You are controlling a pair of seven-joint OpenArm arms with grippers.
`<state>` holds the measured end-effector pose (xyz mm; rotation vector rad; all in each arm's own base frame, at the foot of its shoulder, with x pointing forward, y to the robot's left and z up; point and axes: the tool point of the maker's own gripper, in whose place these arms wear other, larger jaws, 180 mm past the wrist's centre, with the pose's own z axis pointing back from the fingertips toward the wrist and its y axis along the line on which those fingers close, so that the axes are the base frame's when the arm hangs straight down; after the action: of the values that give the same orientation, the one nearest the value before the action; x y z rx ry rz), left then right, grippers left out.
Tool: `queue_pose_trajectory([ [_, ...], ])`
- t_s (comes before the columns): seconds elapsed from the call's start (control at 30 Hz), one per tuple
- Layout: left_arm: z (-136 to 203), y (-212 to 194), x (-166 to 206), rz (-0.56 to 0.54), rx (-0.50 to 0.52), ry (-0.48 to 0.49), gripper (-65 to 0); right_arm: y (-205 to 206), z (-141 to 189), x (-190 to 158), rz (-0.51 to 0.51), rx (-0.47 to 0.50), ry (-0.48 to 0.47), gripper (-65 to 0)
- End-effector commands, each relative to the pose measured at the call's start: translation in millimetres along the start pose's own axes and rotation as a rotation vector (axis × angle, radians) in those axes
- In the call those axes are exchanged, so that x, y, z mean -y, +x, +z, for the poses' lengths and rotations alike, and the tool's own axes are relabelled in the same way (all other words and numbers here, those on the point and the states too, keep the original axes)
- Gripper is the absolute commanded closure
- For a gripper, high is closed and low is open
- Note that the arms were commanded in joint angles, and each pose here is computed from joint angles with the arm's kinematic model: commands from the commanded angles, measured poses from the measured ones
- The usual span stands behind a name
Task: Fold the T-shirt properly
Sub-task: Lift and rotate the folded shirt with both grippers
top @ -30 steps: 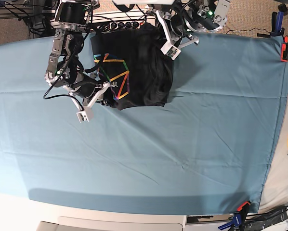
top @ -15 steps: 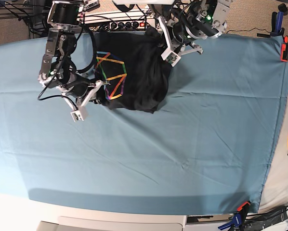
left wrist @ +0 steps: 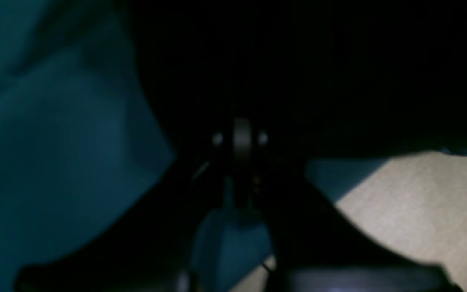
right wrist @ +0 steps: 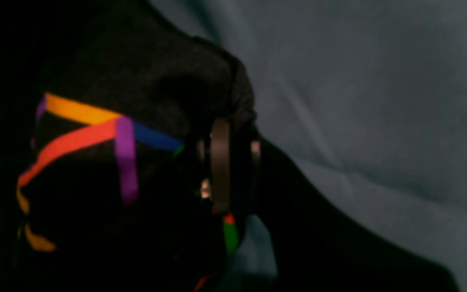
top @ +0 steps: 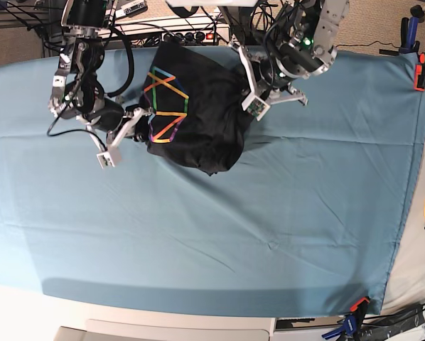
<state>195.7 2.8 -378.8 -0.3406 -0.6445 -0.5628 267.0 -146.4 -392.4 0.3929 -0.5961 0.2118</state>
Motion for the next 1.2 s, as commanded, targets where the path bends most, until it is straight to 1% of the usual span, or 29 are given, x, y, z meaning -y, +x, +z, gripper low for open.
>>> queue_pose_trajectory([
  [0.0, 2, 13, -3, -0.005, 0.049, 0.008, 0.0, -20, 2, 2, 0.011, -0.083, -0.011, 0.0],
  [0.1, -1, 18, -9, -0.012, 0.057, 0.015, 0.0, -36, 3, 0, -0.003, -0.114, -0.007, 0.0],
  [0.2, -8, 17, -19, -0.024, 0.04, 0.028, 0.0, -49, 4, -6, -0.025, -0.137, 0.02, 0.0],
  [0.27, -13, 15, -30, -0.039, 0.022, 0.044, 0.0, -57, 5, -10, -0.039, -0.155, 0.038, 0.0],
  [0.4, -18, 10, -58, -0.08, -0.02, 0.09, 0.0, -72, 7, -14, -0.038, -0.189, 0.052, 0.0],
  [0.57, -14, 14, -90, -0.132, -0.039, 0.147, 0.0, -89, 10, -21, -0.065, -0.224, 0.079, 0.0],
  [0.77, -8, 28, -111, -0.172, -0.023, 0.187, 0.0, -109, 14, -27, -0.091, -0.26, 0.095, 0.0],
  [0.9, -5, 39, -118, -0.18, 0.0, 0.192, 0.0, -116, 16, -34, -0.116, -0.263, 0.123, 0.0],
  [1.03, -4, 51, -119, -0.169, 0.031, 0.171, 0.0, -119, 15, -41, -0.133, -0.26, 0.141, 0.0],
  [1.17, -2, 66, -118, -0.163, 0.065, 0.151, 0.0, -110, 16, -61, -0.125, -0.212, 0.182, 0.0],
])
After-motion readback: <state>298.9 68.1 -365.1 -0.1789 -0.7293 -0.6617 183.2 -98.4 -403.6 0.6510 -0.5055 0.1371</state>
